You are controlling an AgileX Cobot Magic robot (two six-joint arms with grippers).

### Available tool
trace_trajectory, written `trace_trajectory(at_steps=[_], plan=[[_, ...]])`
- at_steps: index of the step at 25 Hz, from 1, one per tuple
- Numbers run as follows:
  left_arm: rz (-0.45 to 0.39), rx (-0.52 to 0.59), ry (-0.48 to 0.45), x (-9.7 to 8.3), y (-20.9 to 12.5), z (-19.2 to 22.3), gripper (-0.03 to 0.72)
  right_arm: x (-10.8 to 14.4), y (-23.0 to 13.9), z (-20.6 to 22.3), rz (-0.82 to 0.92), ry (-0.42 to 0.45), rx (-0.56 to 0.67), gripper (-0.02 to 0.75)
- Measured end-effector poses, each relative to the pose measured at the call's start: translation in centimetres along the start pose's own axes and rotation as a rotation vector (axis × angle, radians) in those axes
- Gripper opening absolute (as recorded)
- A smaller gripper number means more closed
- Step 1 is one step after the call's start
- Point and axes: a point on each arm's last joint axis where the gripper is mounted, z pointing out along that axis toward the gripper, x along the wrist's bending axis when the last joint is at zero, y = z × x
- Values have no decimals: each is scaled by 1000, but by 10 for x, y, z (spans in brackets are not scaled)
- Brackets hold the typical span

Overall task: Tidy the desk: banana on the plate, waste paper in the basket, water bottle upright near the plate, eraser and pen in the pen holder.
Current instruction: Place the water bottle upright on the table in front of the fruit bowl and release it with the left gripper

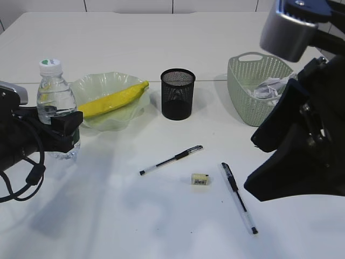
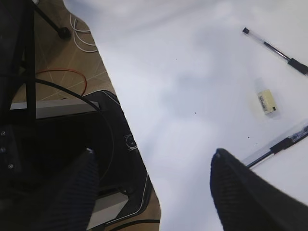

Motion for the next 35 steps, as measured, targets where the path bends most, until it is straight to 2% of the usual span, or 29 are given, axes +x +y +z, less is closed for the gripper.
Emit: trace_trajectory(at_steps=[9, 35], plan=[[-18, 15, 28, 3, -6, 3, 452, 0, 0, 0, 0, 0, 0, 535], [-34, 23, 54, 12, -25, 52, 453, -1, 1, 0, 15, -10, -9, 535]])
